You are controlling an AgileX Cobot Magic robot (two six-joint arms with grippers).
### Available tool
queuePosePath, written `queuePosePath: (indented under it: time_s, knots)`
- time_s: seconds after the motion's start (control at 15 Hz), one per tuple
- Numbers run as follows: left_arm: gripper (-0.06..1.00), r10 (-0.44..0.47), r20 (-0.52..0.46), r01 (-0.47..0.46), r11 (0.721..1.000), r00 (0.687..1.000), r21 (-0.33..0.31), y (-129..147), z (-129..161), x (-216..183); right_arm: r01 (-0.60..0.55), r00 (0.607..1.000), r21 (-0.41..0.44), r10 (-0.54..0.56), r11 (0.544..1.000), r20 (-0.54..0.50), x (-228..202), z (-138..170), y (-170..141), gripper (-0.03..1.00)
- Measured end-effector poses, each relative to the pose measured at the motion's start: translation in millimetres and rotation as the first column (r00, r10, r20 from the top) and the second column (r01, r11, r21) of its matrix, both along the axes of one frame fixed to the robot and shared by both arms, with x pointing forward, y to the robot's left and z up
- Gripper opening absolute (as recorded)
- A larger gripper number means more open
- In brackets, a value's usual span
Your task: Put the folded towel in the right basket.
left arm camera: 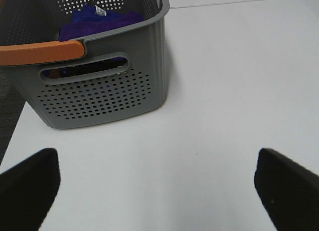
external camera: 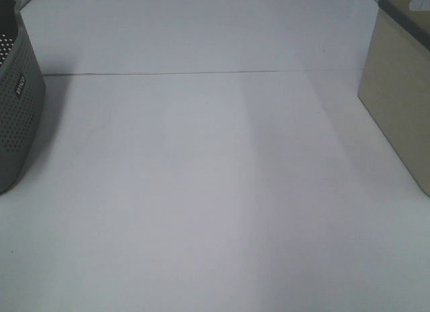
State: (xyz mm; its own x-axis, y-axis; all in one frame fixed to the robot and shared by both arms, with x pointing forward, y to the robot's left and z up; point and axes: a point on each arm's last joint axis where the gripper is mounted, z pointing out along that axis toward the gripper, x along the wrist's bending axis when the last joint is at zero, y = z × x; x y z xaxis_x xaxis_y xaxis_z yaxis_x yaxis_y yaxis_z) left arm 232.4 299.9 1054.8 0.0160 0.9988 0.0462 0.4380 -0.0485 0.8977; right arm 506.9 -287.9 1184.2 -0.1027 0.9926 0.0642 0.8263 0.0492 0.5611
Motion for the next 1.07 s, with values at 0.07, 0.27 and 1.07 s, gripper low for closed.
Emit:
queuePosePath:
  time_s: [0.07, 0.27, 1.07]
  knots:
    - [0.99, 0.000, 0.000, 0.000, 1.000, 1.000, 0.000, 0, 0, 0, -0.008, 1.000, 0.002, 0.008, 1.000, 0.019, -32, -6, 0, 0.98]
    - [0.99, 0.000, 0.000, 0.000, 1.000, 1.000, 0.000, 0, 0, 0, -0.038, 0.998, 0.009, 0.038, 0.999, 0.041, -102, -33, 2, 0.98]
    - [0.99, 0.000, 0.000, 0.000, 1.000, 1.000, 0.000, 0, 0, 0, -0.083, 0.922, -0.034, 0.090, 0.996, 0.377, -269, -146, 4, 0.98]
